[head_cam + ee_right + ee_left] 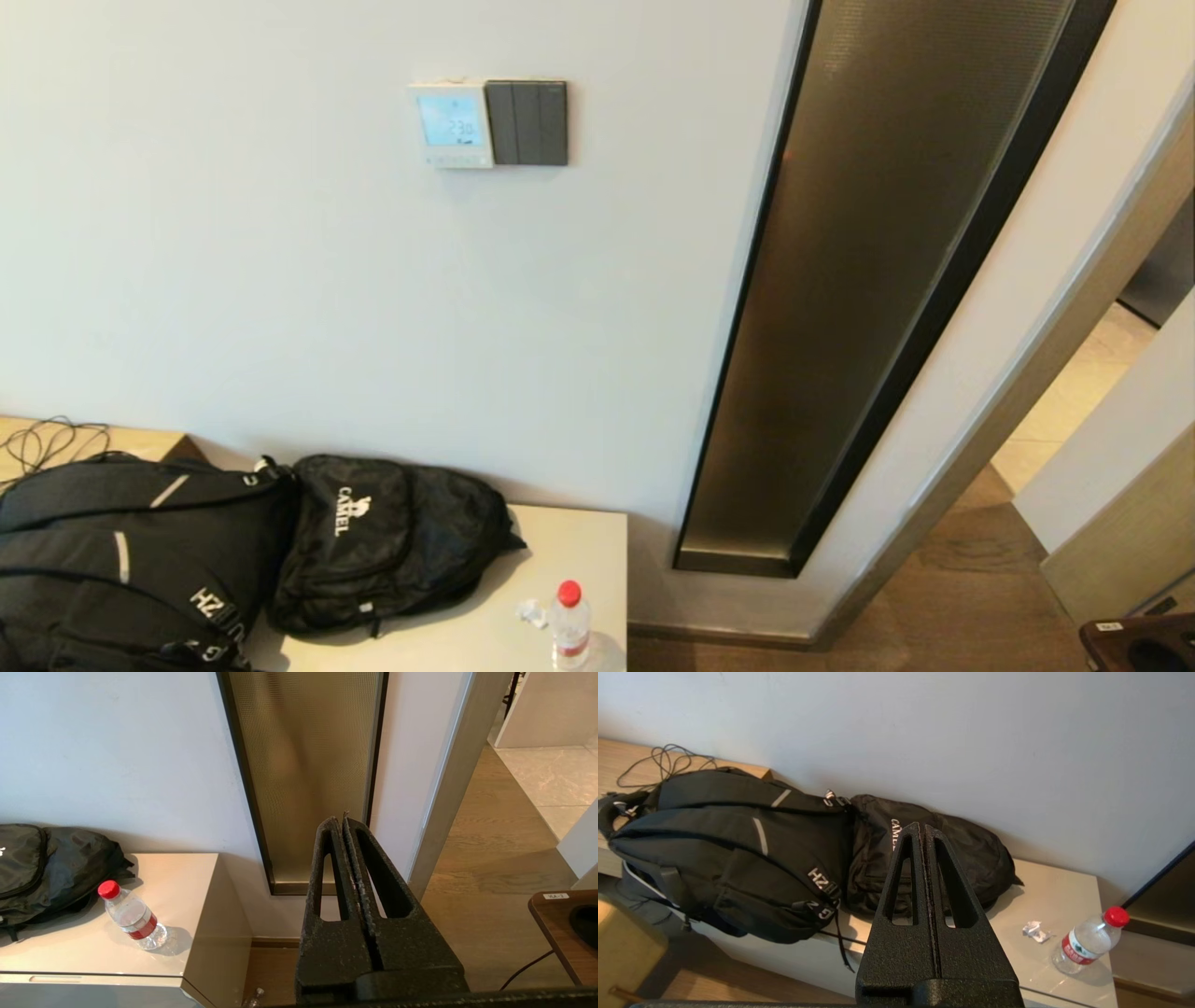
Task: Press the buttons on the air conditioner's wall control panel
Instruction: Turn off the central air conditioner
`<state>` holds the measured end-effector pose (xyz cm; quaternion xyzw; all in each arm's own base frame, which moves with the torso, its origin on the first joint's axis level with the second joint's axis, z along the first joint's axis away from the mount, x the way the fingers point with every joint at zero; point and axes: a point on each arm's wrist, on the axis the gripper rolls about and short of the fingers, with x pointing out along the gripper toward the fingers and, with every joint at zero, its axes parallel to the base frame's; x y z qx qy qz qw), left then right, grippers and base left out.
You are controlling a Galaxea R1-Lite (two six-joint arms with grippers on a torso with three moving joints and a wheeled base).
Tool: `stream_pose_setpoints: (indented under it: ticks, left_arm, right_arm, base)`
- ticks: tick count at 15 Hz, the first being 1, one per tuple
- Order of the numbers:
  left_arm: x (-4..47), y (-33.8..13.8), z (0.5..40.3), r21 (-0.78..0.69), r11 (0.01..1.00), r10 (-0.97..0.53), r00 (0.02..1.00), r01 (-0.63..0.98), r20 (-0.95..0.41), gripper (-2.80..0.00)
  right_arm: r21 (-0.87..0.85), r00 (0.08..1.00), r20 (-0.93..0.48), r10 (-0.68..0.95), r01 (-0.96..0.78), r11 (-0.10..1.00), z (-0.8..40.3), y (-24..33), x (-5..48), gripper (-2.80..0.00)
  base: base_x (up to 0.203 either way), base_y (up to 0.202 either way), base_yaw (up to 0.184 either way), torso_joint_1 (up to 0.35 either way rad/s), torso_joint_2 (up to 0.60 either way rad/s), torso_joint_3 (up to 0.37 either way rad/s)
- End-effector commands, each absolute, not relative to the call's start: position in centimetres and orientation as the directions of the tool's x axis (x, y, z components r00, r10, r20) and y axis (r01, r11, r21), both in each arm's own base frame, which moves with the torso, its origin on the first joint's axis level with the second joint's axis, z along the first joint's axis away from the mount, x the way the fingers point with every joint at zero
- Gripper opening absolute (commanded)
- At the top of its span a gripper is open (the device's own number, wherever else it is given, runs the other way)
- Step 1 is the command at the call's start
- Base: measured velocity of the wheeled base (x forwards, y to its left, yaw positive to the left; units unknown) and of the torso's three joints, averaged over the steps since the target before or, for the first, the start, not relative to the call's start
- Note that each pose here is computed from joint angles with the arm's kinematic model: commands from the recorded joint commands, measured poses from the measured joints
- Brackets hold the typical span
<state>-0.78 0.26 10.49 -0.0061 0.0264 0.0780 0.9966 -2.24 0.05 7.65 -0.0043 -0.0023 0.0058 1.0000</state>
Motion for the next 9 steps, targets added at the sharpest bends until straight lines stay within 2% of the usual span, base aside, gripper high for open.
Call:
stream_pose_setpoints:
  ticks: [1, 5, 9]
  left_arm:
    - [-0.9, 0.3, 9.4, -0.009, 0.989, 0.147, 0.988, -0.148, -0.053, -2.8]
    - [-2.3, 0.1, 8.6, -0.013, 0.996, 0.088, 0.995, -0.087, 0.038, -2.8]
    - [-2.4, 0.0, 8.1, -0.011, 1.0, 0.025, 1.0, -0.024, 0.015, -2.8]
  right_arm:
    - [-0.009, 1.0, 0.003, 0.012, -0.012, 1.0, 7.7, 0.0, -2.2, -2.8]
    - [-0.009, 1.0, 0.003, 0.012, -0.012, 1.0, 7.7, 0.0, -2.2, -2.8]
    - [-0.009, 1.0, 0.003, 0.012, -0.012, 1.0, 7.7, 0.0, -2.2, -2.8]
  base:
    - [0.0, 0.0, 0.0, 0.0, 0.0, 0.0]
    - [0.0, 0.0, 0.0, 0.0, 0.0, 0.0]
    - [0.0, 0.0, 0.0, 0.0, 0.0, 0.0]
